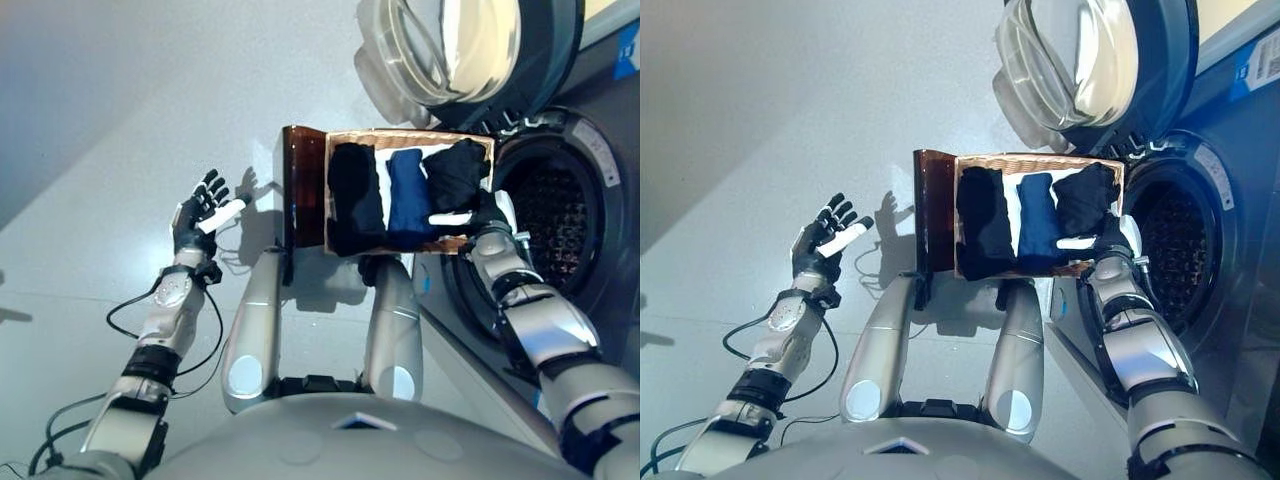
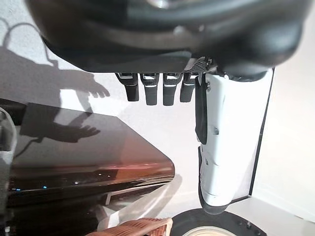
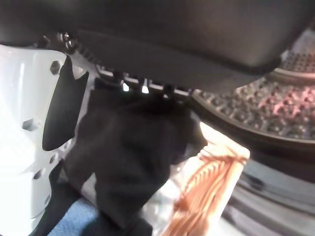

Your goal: Pick up the clothes and place them into the washing machine

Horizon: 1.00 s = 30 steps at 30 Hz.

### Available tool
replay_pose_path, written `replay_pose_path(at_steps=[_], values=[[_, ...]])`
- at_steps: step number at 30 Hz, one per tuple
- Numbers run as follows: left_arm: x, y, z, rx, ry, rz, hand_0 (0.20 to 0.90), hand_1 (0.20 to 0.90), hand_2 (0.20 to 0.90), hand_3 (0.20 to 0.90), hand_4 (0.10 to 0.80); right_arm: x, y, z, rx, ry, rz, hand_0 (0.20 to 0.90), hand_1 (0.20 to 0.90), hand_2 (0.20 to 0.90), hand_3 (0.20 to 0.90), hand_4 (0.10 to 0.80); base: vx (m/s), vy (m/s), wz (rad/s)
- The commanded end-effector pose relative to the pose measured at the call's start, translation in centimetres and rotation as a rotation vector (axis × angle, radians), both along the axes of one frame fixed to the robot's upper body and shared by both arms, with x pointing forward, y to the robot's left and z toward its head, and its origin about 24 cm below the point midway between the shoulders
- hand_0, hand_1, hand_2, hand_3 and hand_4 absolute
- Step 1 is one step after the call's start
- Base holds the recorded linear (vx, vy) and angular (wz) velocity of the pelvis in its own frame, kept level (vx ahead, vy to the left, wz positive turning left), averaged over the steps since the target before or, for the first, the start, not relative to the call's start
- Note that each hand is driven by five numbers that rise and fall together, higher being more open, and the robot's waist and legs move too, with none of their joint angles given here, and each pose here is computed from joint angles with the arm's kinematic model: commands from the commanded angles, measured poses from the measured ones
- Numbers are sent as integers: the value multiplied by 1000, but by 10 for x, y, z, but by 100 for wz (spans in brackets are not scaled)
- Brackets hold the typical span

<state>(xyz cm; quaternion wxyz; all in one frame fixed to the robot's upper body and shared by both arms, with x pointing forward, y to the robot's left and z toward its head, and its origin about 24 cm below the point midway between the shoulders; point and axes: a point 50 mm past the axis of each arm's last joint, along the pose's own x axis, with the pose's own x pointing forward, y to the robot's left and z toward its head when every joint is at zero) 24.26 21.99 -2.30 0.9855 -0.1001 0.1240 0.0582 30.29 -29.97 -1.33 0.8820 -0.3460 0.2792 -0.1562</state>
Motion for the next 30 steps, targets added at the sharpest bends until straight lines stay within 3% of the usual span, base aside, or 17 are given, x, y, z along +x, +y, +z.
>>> replay_pose_path(at_steps=[1,15,16,17,18,19,30], values=[[0,0,25,-4,-157,-23,900,900,900,900,800,-3,-34,22,-140,-7,-27,900,900,900,900,800,-21,-10,9],[1,-5,28,-12,-167,-48,900,900,900,900,800,2,-4,3,-205,161,142,900,900,900,900,800,-11,-3,5],[1,-4,28,-12,-167,-49,900,900,900,900,800,1,-3,1,-207,177,148,771,771,771,771,708,1,0,3],[1,-4,28,-12,-165,-49,900,900,900,900,800,0,-3,-1,-207,187,151,535,535,535,535,539,6,-3,5],[1,-4,28,-13,-164,-50,900,900,900,900,800,-1,-3,-1,-210,196,150,535,535,535,535,539,4,-1,5],[1,-4,28,-13,-164,-50,900,900,900,900,800,-1,-3,-1,-210,196,150,200,200,200,200,300,7,-4,5],[2,-3,27,-6,-151,-55,900,900,900,900,800,-6,-10,-3,-208,219,112,200,200,200,200,300,0,0,0]])
